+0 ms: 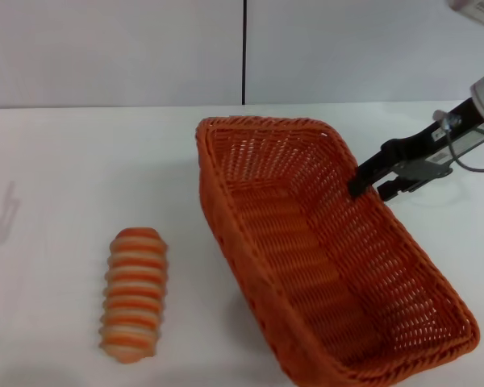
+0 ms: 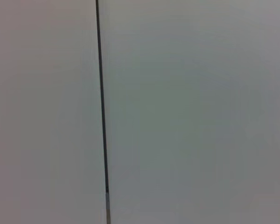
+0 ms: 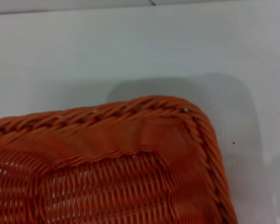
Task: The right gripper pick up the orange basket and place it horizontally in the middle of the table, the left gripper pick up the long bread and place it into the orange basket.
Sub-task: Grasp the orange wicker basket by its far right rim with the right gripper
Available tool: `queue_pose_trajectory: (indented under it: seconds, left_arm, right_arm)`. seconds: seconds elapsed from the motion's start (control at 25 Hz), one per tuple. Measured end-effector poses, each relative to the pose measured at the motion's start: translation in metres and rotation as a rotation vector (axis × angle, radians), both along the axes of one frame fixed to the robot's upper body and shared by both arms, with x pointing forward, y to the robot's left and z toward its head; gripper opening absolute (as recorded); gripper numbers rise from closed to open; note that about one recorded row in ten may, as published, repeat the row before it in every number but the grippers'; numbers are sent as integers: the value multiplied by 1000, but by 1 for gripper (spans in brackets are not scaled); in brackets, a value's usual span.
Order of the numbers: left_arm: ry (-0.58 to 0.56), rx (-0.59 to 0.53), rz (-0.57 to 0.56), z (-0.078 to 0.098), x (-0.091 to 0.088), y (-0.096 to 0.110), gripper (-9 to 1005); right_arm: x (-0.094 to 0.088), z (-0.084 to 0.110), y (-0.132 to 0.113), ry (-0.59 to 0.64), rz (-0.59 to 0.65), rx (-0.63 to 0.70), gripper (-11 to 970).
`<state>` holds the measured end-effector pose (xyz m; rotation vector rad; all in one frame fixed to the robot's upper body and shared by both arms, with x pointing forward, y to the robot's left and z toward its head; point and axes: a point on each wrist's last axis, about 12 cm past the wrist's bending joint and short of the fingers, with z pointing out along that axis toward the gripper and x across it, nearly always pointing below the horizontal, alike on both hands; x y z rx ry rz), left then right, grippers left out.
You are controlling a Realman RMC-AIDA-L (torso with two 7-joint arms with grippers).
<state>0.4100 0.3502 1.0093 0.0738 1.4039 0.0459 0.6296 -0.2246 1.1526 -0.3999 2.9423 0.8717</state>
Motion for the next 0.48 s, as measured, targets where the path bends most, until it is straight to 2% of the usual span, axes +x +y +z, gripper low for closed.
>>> queue_pose_trajectory:
  seconds: [0.2, 0.48]
  left_arm:
    - [-2, 11, 5, 1, 1, 3, 717]
    - [-4, 12, 11, 2, 6, 3, 716]
  right_arm:
    - [1, -1, 6, -5, -6, -8, 586]
    - [3, 4, 1, -14, -18, -15, 581]
